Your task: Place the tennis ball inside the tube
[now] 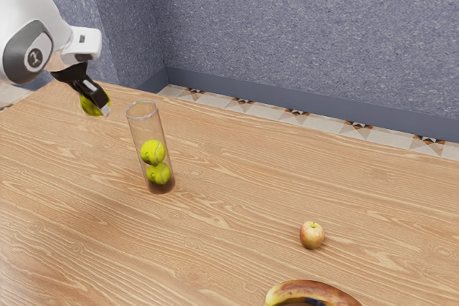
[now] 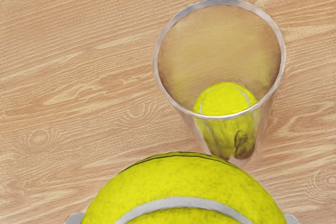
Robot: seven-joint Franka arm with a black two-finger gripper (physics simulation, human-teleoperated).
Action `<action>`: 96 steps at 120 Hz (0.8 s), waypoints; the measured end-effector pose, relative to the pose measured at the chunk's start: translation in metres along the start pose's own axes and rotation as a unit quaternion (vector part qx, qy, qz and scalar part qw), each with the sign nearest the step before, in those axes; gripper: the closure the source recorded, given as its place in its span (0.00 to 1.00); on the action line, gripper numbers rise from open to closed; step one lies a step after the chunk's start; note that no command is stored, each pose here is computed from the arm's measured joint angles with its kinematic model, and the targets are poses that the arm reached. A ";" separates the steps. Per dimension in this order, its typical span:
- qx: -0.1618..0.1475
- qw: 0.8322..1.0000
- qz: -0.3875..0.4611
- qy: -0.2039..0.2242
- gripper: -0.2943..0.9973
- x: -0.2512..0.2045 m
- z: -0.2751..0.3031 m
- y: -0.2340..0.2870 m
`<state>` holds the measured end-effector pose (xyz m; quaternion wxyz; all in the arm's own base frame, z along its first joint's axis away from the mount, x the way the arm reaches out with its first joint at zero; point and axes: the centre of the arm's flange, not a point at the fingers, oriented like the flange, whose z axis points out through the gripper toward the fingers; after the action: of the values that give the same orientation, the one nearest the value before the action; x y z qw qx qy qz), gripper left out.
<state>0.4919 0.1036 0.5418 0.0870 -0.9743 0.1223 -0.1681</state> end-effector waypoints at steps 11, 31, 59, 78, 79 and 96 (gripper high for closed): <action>0.002 0.999 0.013 0.035 0.55 0.027 -0.031 0.012; -0.015 0.999 0.027 0.044 0.50 0.061 -0.026 0.023; -0.028 0.998 0.040 0.045 0.34 0.077 -0.020 0.029; -0.032 0.997 0.054 0.038 0.28 0.082 -0.022 0.037; -0.033 0.997 0.056 0.037 0.28 0.083 -0.023 0.039; -0.057 0.995 0.081 -0.006 0.25 0.091 -0.046 0.059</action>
<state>0.5465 0.0169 0.6003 0.0453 -0.9656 0.2094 -0.1473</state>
